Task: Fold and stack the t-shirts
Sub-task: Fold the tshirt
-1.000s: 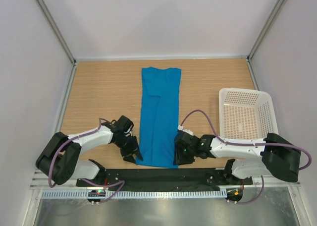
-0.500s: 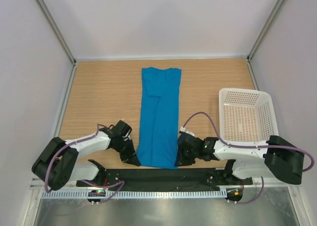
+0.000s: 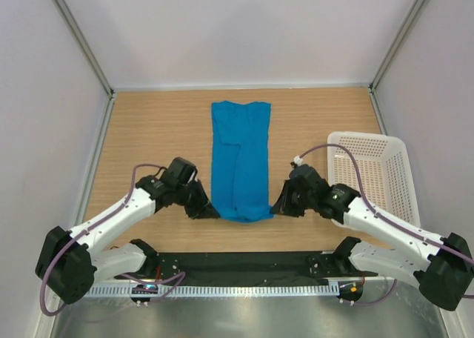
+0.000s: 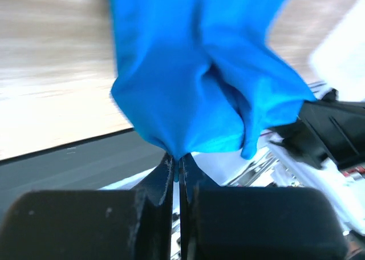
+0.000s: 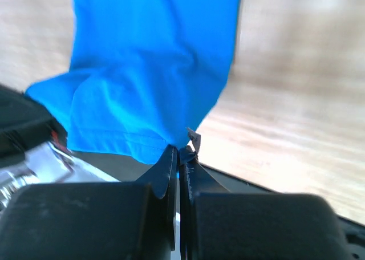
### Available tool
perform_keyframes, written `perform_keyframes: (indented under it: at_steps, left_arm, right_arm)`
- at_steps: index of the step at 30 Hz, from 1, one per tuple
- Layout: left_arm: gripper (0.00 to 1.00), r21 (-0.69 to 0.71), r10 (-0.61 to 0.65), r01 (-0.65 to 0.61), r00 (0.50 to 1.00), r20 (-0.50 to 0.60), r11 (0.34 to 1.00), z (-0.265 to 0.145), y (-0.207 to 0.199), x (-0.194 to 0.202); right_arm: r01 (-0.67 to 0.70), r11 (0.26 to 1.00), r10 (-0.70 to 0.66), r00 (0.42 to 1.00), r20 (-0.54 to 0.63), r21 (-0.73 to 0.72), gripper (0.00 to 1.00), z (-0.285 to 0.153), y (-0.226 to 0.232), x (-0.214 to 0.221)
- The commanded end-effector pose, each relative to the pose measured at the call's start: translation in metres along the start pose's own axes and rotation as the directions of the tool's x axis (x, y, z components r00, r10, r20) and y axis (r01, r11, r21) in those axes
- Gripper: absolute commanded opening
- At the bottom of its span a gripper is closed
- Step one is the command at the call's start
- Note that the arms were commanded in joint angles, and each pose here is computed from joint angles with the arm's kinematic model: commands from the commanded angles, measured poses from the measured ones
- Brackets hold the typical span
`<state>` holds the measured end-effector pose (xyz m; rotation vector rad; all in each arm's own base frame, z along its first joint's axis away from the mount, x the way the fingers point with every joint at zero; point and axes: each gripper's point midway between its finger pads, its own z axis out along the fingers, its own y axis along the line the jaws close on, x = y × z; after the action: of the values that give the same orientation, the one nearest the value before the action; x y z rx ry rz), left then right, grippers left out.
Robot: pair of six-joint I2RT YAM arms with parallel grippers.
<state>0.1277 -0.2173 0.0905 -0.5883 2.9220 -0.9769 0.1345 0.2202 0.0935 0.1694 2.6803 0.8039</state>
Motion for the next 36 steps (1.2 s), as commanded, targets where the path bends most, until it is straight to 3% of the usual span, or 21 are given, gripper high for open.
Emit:
perform_keyframes:
  at_steps: [1, 8, 9, 14, 19, 28, 36]
  left_arm:
    - [0.0, 0.008, 0.012, -0.013, 0.997, 0.071, 1.0, -0.014, -0.038, -0.024]
    - [0.0, -0.043, 0.049, -0.044, 0.992, 0.117, 0.998, -0.019, -0.084, -0.103]
    - [0.0, -0.092, 0.056, -0.048, 0.995, 0.086, 0.995, -0.01, -0.077, -0.111]
    - [0.0, -0.072, 0.061, -0.055, 0.994, 0.085, 0.996, -0.011, -0.104, -0.168]
    - [0.0, -0.07, 0.057, -0.054, 0.998, 0.033, 0.996, 0.007, -0.108, -0.199]
    - [0.0, -0.056, 0.027, -0.026, 1.0, 0.007, 0.998, 0.03, -0.111, -0.238]
    - [0.0, -0.043, 0.009, -0.009, 1.0, -0.022, 0.999, 0.043, -0.106, -0.25]
  right_arm:
    - [0.072, 0.997, -0.072, 0.997, -0.024, 0.003, 0.01, -0.011, 0.003, -0.026]
    - [0.094, 0.996, -0.094, 0.995, -0.015, 0.005, 0.01, -0.002, 0.023, -0.112]
    - [0.093, 0.996, -0.093, 0.995, -0.023, 0.002, 0.01, 0.0, 0.023, -0.119]
    - [0.073, 0.997, -0.072, 0.995, -0.067, 0.013, 0.01, 0.024, 0.018, -0.171]
    - [0.06, 0.998, -0.06, 0.994, -0.088, -0.004, 0.01, 0.045, 0.022, -0.212]
    - [0.019, 1.0, -0.022, 0.993, -0.116, -0.021, 0.01, 0.079, 0.018, -0.244]
    - [-0.009, 1.0, 0.008, 0.99, -0.143, -0.006, 0.01, 0.099, 0.006, -0.247]
